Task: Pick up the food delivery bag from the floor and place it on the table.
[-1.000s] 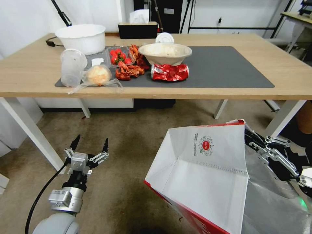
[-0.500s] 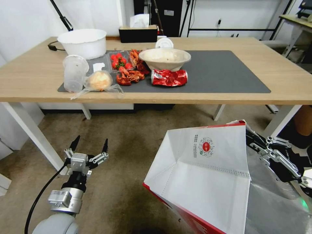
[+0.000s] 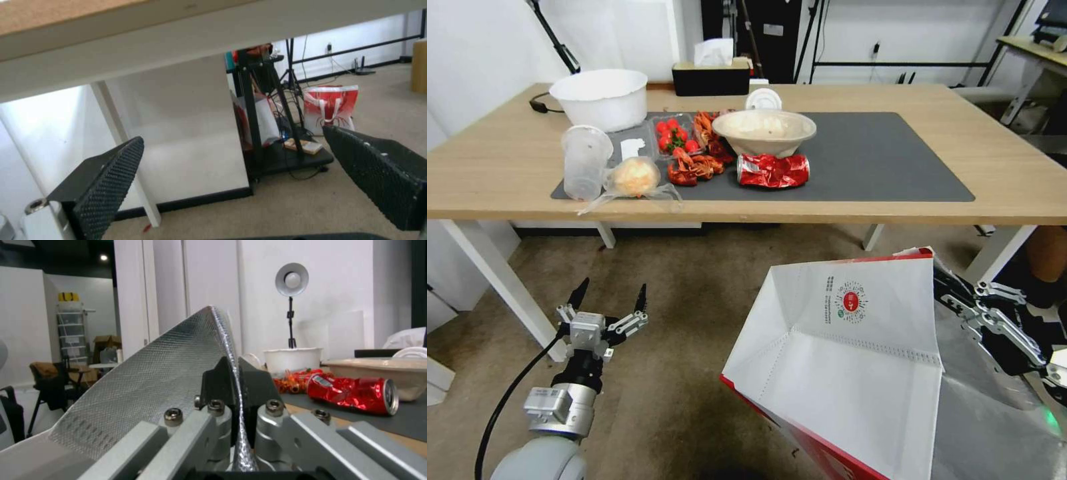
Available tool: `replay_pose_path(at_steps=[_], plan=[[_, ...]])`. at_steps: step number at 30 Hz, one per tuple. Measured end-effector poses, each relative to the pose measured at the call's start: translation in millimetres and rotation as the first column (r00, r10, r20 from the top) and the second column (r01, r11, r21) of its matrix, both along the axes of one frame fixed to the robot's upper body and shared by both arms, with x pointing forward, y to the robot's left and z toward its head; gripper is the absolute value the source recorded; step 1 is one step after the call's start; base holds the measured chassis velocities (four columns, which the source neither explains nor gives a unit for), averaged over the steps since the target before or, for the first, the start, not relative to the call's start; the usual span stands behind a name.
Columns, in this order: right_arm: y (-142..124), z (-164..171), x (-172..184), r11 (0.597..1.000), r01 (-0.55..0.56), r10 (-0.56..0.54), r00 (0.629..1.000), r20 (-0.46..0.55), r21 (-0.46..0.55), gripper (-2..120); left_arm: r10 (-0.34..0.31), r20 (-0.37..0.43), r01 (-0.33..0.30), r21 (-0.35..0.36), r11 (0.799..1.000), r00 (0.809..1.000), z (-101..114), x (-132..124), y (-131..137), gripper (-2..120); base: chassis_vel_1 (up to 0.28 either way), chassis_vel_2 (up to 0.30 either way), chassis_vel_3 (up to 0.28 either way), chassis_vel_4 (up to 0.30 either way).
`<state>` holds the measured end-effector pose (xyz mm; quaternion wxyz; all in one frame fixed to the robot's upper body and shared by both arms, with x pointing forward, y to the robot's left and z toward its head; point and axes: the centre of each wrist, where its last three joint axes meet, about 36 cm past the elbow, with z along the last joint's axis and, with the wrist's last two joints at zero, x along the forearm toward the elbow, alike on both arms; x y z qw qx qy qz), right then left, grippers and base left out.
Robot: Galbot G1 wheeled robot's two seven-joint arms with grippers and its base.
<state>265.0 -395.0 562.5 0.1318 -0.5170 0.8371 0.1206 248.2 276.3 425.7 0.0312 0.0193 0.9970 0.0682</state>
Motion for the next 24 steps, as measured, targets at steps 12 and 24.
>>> replay_pose_path(at_steps=[12, 24], plan=[[-1.2, -1.9, -1.2, 1.000, -0.003, 0.003, 1.000, 0.001, -0.003, 0, 0.001, 0.002, -0.001, -0.003, 1.000, 1.000, 0.7, -0.2, -0.6, 100, 0.000, 0.000, 0.000, 0.000], [-1.0, 1.0, -0.8, 1.000, -0.009, 0.009, 1.000, 0.006, -0.005, 0, -0.002, 0.009, 0.002, -0.004, 1.000, 1.000, 3.7, -0.3, -1.5, 100, 0.000, 0.000, 0.000, 0.000]])
